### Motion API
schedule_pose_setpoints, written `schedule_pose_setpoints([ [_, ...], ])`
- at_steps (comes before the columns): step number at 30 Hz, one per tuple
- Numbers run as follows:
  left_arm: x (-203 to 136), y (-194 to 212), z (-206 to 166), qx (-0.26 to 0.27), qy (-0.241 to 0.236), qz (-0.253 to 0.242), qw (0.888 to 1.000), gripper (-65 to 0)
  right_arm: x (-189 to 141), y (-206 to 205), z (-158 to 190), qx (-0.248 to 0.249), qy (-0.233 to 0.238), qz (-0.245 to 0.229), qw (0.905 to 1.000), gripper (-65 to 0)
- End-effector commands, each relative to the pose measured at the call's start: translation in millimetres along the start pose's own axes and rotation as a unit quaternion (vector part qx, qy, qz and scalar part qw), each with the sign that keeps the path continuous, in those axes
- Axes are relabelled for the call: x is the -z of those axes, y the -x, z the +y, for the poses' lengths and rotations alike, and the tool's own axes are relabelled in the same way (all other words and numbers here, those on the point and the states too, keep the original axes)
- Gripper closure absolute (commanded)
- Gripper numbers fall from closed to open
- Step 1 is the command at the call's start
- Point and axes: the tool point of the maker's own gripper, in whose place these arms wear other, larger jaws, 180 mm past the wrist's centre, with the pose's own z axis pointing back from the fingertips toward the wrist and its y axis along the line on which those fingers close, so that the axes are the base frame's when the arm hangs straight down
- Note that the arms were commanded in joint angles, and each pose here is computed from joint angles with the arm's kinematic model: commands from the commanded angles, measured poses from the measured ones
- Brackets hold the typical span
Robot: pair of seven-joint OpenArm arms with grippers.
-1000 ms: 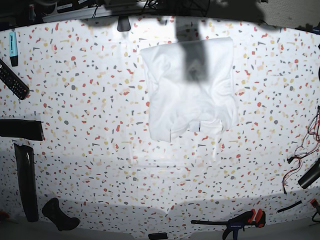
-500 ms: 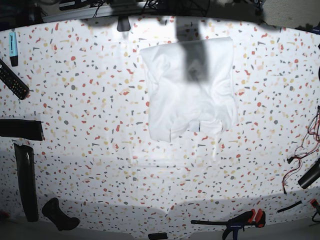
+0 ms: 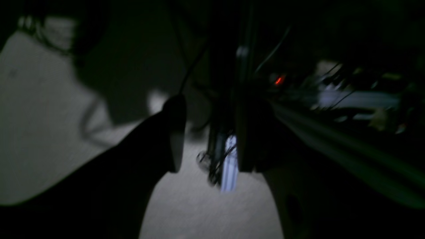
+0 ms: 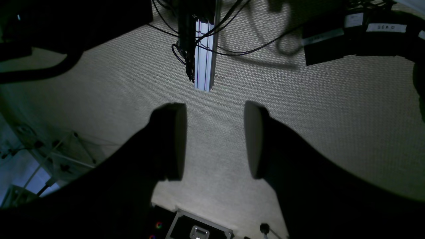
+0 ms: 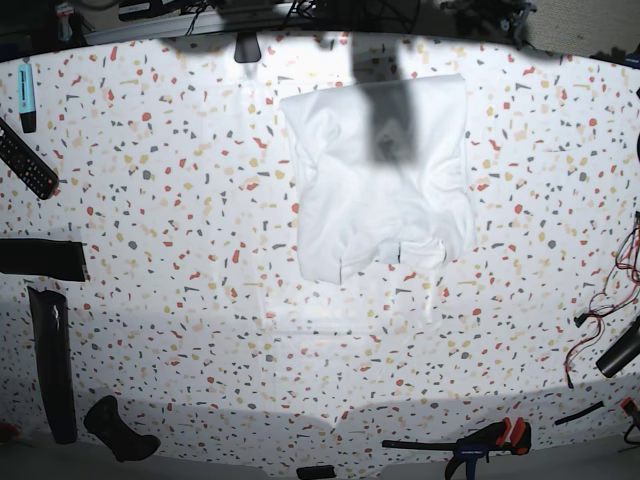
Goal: Fold the T-shirt properly
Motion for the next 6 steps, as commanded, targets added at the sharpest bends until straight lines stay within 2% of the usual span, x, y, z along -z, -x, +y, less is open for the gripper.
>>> schedule_pose_setpoints([
  [1, -3.4, 3.2, 3.1, -0.001, 0.000, -0.001, 1.000, -24.1, -1.8, 4.0, -2.8, -0.003, -0.001, 0.004, 1.0000, -28.0],
  [6, -3.2, 3.5, 2.1, -0.002, 0.000, -0.001, 1.000, -24.1, -1.7, 0.3, -3.1, -0.004, -0.001, 0.001, 1.0000, -28.0],
])
